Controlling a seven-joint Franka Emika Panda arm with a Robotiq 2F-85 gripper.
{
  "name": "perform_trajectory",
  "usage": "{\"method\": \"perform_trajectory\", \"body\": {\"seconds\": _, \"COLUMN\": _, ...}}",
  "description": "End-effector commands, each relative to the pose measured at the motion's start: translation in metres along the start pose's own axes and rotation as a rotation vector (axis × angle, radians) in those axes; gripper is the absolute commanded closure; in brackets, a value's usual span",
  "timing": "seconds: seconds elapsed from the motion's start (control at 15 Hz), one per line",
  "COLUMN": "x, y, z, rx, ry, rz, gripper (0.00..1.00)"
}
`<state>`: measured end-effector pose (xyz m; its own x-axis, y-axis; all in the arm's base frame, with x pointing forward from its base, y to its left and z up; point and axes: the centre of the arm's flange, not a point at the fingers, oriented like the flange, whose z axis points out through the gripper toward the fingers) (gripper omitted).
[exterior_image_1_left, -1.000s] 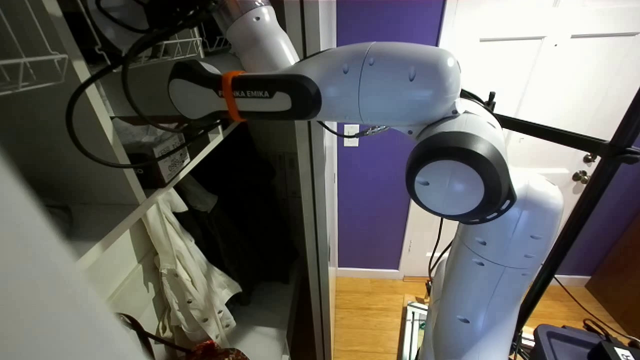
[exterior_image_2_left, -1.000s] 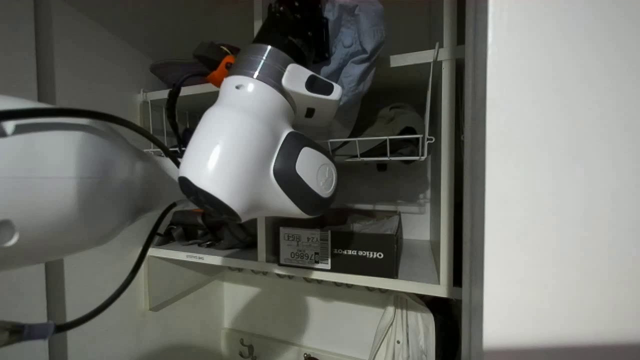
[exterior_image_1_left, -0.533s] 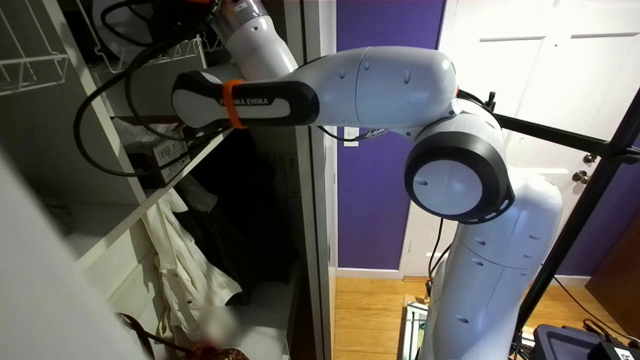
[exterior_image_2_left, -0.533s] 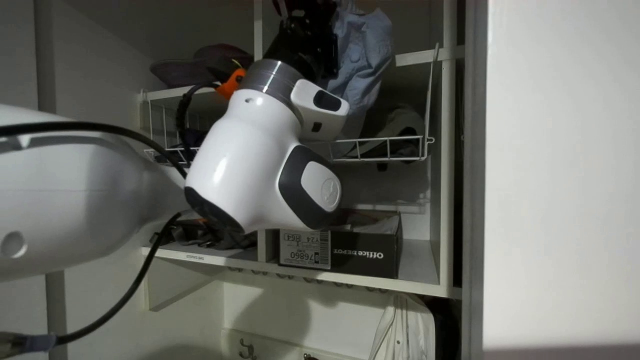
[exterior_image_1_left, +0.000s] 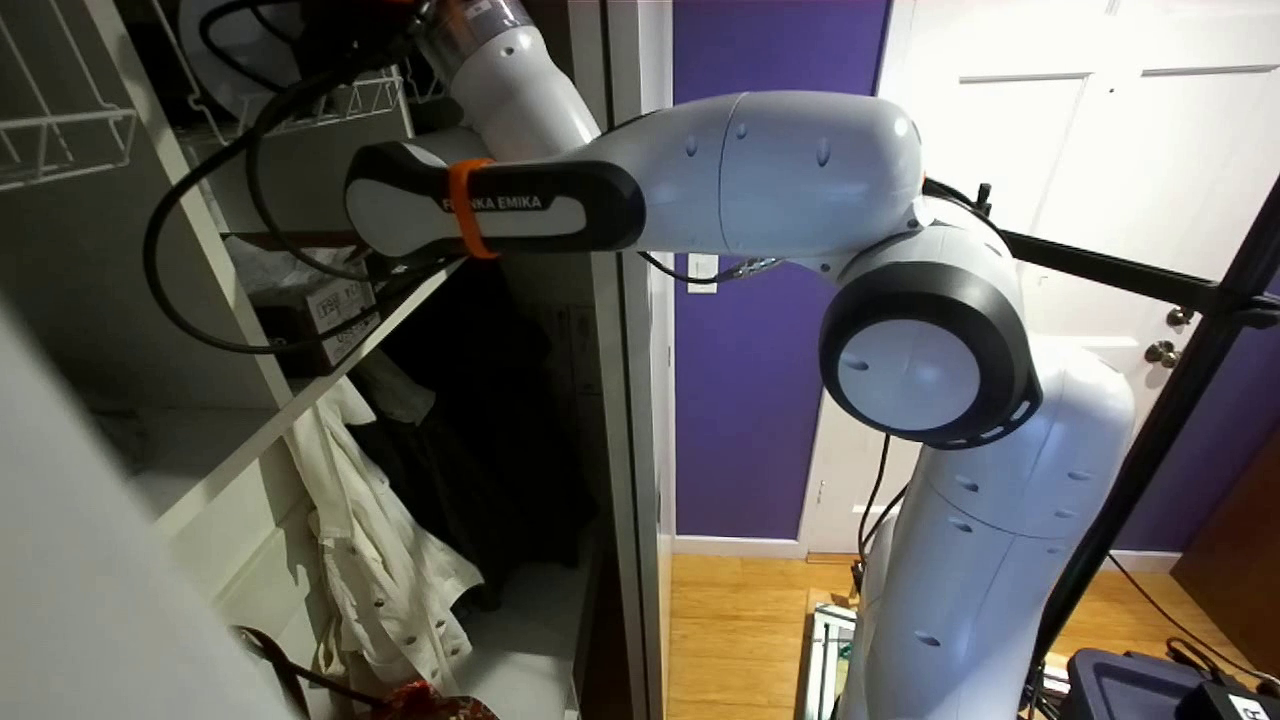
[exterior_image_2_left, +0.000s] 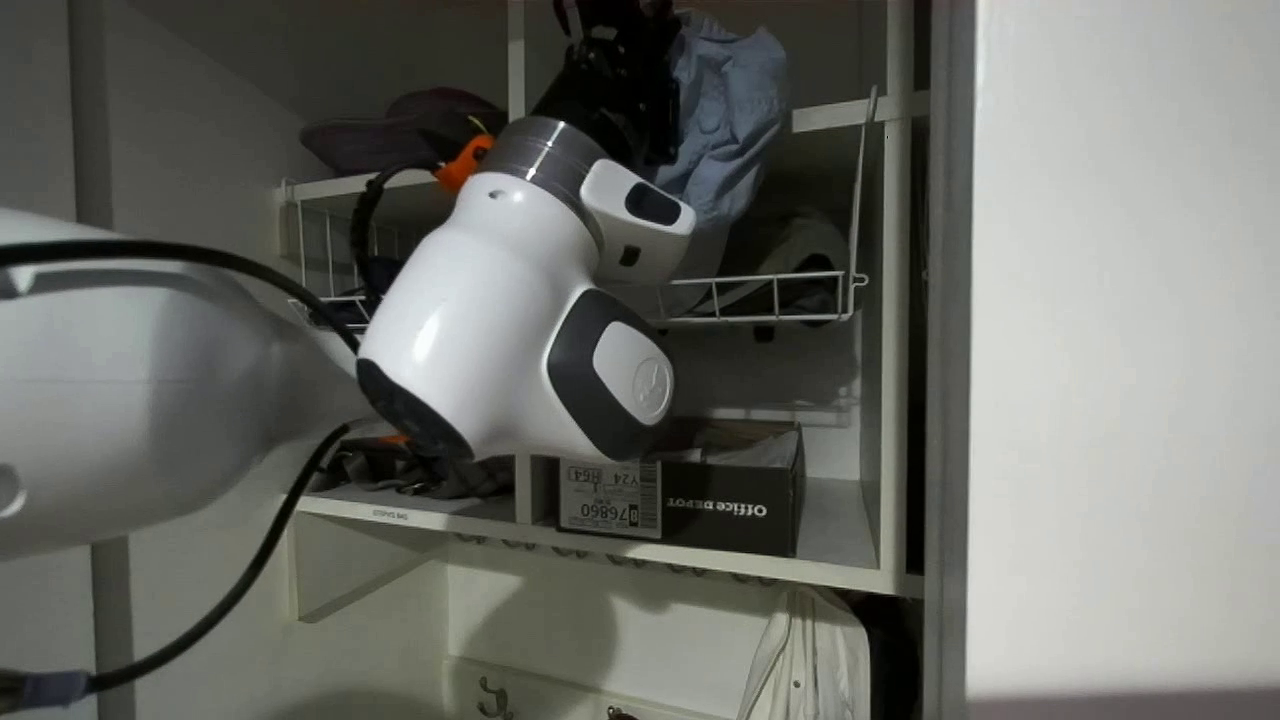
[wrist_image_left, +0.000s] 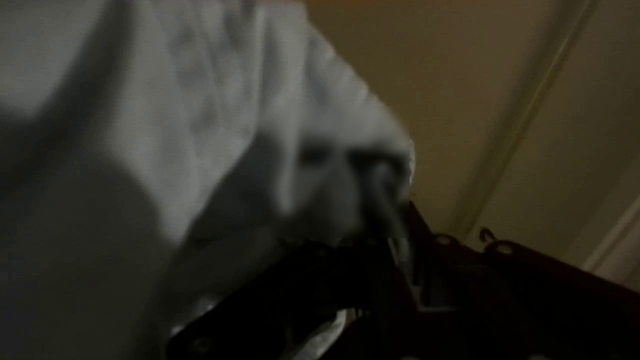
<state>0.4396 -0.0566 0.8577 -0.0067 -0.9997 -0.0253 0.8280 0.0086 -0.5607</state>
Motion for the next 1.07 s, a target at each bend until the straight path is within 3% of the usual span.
{"method": "perform_trajectory", "body": {"seconds": 0.0, "x": 0.001, "y": -0.011, "z": -0.002, "rx": -0.062, "ry": 0.000, "rz": -0.001, "gripper": 0.55}}
{"method": "perform_trajectory", "body": {"seconds": 0.53, "x": -0.007, "y": -0.056, "z": 0.023, "rx": -0.167, "ry": -0.104, "rz": -0.050, "gripper": 0.01}}
{"method": "perform_trajectory", "body": {"seconds": 1.0, "x": -0.010, "y": -0.078, "z": 0.029, "rx": -0.243, "ry": -0.202, "rz": -0.082, "gripper": 0.00}}
